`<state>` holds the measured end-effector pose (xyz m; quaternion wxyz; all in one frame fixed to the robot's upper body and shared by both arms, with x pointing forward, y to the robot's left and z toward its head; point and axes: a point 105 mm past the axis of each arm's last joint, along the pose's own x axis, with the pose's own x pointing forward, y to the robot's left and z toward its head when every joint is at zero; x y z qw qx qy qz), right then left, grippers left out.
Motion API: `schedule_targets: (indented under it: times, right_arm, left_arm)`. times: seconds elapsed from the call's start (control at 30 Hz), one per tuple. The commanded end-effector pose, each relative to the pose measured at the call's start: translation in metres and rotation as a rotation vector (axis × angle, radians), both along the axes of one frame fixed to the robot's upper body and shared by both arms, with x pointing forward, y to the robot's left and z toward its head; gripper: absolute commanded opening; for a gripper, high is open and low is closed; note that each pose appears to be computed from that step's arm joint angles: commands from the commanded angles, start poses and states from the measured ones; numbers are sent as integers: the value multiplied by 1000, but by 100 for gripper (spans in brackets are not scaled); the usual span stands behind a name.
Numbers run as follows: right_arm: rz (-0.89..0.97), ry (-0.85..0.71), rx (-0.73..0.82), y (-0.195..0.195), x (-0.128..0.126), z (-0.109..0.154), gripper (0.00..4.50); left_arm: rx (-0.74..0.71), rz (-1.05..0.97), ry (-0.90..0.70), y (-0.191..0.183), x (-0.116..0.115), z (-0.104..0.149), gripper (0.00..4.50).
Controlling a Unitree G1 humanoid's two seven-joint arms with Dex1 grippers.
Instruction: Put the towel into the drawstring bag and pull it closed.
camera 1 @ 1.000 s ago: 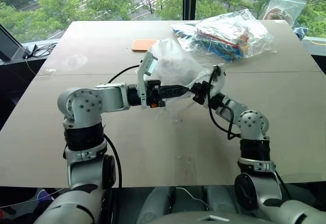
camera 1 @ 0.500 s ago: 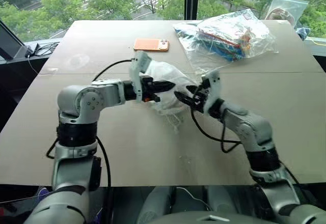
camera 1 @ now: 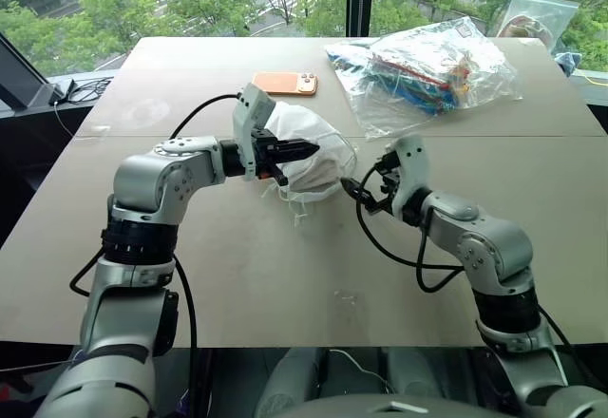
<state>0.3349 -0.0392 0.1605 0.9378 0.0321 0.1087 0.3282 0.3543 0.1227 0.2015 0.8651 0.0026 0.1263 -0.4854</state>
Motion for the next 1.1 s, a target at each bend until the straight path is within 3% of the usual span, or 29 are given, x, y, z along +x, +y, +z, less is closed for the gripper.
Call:
schedule_targets:
  times: [0.03, 0.1, 0.43, 0.57, 0.67, 0.7, 0.8, 1.1]
  right_arm:
    - [-18, -53, 13, 5, 5, 19, 441]
    - [-34, -65, -4, 11, 10, 22, 441]
    - [-231, -191, -371, 17, 47, -5, 441]
    - [-223, -204, -393, 13, 43, -2, 326]
    - [-203, -200, -401, 9, 34, 1, 175]
    - [-197, -195, -403, 8, 31, 2, 150]
    - [-195, -182, -399, 2, 25, 5, 8]
    - [-175, -121, -374, -10, 17, -1, 3]
  left_arm:
    - [20, -2, -69, -3, -2, 7, 0]
    - [29, 5, -76, -4, -2, 4, 0]
    - [53, 13, -110, -10, -5, -2, 0]
    - [54, 25, -112, -9, -6, -3, 0]
    - [57, 39, -112, -7, -4, -5, 0]
    - [58, 43, -112, -6, -3, -5, 0]
    - [55, 53, -111, -5, -1, -6, 0]
    - [57, 37, -119, -10, -1, -8, 0]
